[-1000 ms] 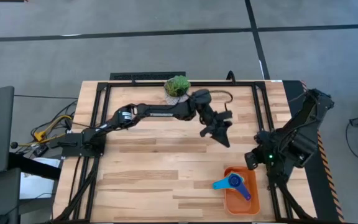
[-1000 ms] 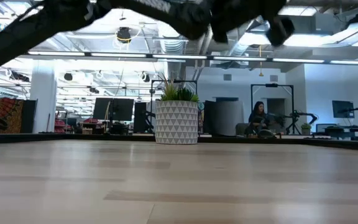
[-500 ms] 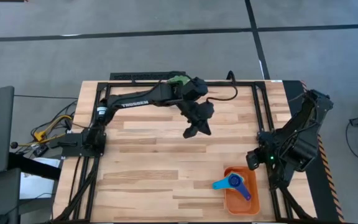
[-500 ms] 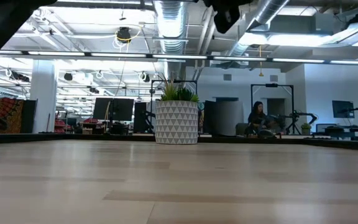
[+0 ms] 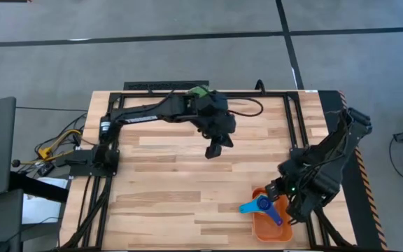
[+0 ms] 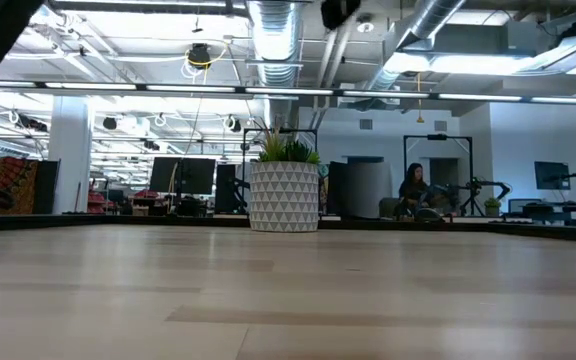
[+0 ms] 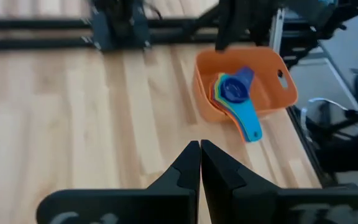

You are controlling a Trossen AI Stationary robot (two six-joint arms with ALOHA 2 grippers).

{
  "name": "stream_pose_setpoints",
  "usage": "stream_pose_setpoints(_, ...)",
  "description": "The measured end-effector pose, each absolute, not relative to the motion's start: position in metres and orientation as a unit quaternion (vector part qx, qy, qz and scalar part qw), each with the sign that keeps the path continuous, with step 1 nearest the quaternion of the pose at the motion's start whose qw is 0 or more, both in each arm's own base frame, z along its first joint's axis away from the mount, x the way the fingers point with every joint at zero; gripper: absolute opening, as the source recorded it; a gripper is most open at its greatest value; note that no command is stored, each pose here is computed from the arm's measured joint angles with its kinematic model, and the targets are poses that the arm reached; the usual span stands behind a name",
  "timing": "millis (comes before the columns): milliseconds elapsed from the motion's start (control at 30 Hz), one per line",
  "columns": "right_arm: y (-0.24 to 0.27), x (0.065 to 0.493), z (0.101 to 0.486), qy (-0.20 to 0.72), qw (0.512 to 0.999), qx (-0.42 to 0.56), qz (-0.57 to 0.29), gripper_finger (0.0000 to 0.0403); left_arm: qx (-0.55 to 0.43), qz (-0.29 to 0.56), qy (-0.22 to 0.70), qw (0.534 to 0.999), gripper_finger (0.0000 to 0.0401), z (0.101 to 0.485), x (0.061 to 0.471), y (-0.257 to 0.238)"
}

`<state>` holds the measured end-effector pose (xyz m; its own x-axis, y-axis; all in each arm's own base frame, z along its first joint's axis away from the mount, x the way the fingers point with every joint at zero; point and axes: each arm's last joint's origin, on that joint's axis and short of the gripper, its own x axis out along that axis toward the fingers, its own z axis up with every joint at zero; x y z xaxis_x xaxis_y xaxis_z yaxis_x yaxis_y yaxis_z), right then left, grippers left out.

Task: Nest measuring cups in basket
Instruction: Put the stacked measuring cups into the orange bin

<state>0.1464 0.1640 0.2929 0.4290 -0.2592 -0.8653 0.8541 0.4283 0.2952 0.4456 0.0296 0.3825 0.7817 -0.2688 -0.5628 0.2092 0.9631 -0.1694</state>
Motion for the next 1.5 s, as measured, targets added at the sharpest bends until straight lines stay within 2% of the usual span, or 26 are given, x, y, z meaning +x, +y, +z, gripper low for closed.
stream_pose_setpoints(133,0.170,0.151,0.287,0.386,0.752,0.385,-0.370,0.0014,-0.023,-0.106,0.266,0.958,0.0000,0.405,0.425,0.021)
stream_pose_setpoints(200,0.171,0.152,0.286,0.386,0.752,0.384,-0.370,0.0011,-0.030,-0.097,0.246,0.964,0.0000,0.404,0.413,0.018)
stream_pose_setpoints(400,0.172,0.152,0.286,0.395,0.747,0.385,-0.370,0.0012,-0.099,-0.069,0.169,0.978,0.0000,0.358,0.368,0.015)
stream_pose_setpoints(500,0.174,0.150,0.284,0.443,0.724,0.382,-0.366,0.0011,-0.134,-0.061,0.115,0.982,0.0000,0.338,0.347,0.012)
stream_pose_setpoints(567,0.179,0.153,0.279,0.468,0.710,0.382,-0.361,0.0008,-0.150,-0.053,0.118,0.980,0.0000,0.316,0.339,0.009)
stream_pose_setpoints(867,0.217,0.166,0.245,0.569,0.646,0.384,-0.334,0.0005,-0.164,-0.052,0.159,0.972,0.0000,0.255,0.338,-0.010)
stream_pose_setpoints(1067,0.233,0.161,0.227,0.573,0.623,0.382,-0.370,0.0005,-0.165,-0.062,0.167,0.970,0.0000,0.239,0.349,-0.018)
stream_pose_setpoints(1267,0.236,0.161,0.215,0.579,0.621,0.353,-0.394,0.0005,-0.161,-0.061,0.160,0.972,0.0000,0.237,0.352,-0.018)
stream_pose_setpoints(1500,0.246,0.166,0.199,0.594,0.619,0.340,-0.387,0.0005,-0.165,-0.063,0.160,0.971,0.0000,0.237,0.352,-0.016)
